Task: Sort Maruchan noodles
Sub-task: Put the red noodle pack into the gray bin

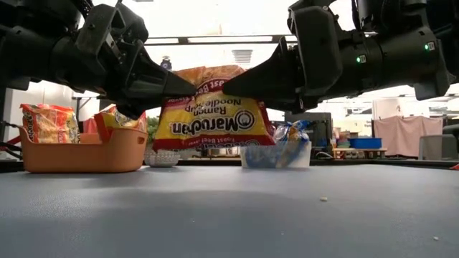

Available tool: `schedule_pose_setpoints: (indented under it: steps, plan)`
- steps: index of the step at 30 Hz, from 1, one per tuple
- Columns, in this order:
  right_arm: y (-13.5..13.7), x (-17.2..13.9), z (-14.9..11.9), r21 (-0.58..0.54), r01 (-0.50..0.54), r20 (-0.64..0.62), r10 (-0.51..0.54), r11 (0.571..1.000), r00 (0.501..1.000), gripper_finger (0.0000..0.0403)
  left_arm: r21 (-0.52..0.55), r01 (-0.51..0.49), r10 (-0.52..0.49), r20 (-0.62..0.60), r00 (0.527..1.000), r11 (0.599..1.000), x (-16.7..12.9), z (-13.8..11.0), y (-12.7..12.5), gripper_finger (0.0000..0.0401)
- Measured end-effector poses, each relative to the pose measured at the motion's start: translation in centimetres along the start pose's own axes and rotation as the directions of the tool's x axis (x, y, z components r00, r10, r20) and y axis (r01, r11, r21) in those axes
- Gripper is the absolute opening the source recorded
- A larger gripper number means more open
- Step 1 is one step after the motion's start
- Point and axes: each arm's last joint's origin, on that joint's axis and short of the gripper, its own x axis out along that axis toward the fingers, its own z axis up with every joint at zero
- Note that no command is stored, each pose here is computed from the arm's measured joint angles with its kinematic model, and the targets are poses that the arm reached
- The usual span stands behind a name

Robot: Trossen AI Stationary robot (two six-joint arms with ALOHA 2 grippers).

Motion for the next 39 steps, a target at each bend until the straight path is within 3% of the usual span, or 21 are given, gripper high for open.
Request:
schedule_pose_setpoints:
  steps: [4,10,15,21,28,32,39]
  plan:
    - [-0.1,-0.1,0.3,0.004,0.001,-0.017,-0.001,1.0,1.0,0.022,-0.009,0.008,-0.008,0.015,1.0,1.0,-0.2,0.4,-0.1,0.0077]
    - [-0.4,-0.8,2.8,0.008,0.0,-0.012,0.0,1.0,1.0,0.0233,0.001,0.049,-0.049,0.036,0.998,0.999,-0.2,2.0,-0.7,0.0077]
    - [-0.8,-1.6,4.7,0.024,-0.005,-0.041,0.006,1.0,0.999,0.0235,0.05,0.033,-0.032,-0.039,0.999,0.998,0.3,2.5,-1.1,0.0074]
    - [-0.9,-1.8,4.2,0.039,0.006,-0.117,-0.002,0.999,0.993,0.0235,0.132,0.016,0.004,-0.15,0.989,0.991,1.4,3.2,-2.0,0.0012]
    - [-0.9,-1.8,3.4,0.026,0.011,-0.159,-0.007,1.0,0.987,0.0235,0.178,0.007,0.033,-0.22,0.975,0.984,1.9,3.9,-2.6,0.0027]
    - [-1.2,-2.3,4.7,0.031,0.009,-0.144,-0.005,0.999,0.99,0.0235,0.202,0.004,0.049,-0.26,0.964,0.979,2.1,4.2,-2.8,0.0007]
    - [-2.1,-4.1,8.2,0.061,0.007,-0.122,0.0,0.998,0.993,0.0235,0.268,0.023,0.081,-0.37,0.926,0.963,2.4,5.3,-3.7,0.0004]
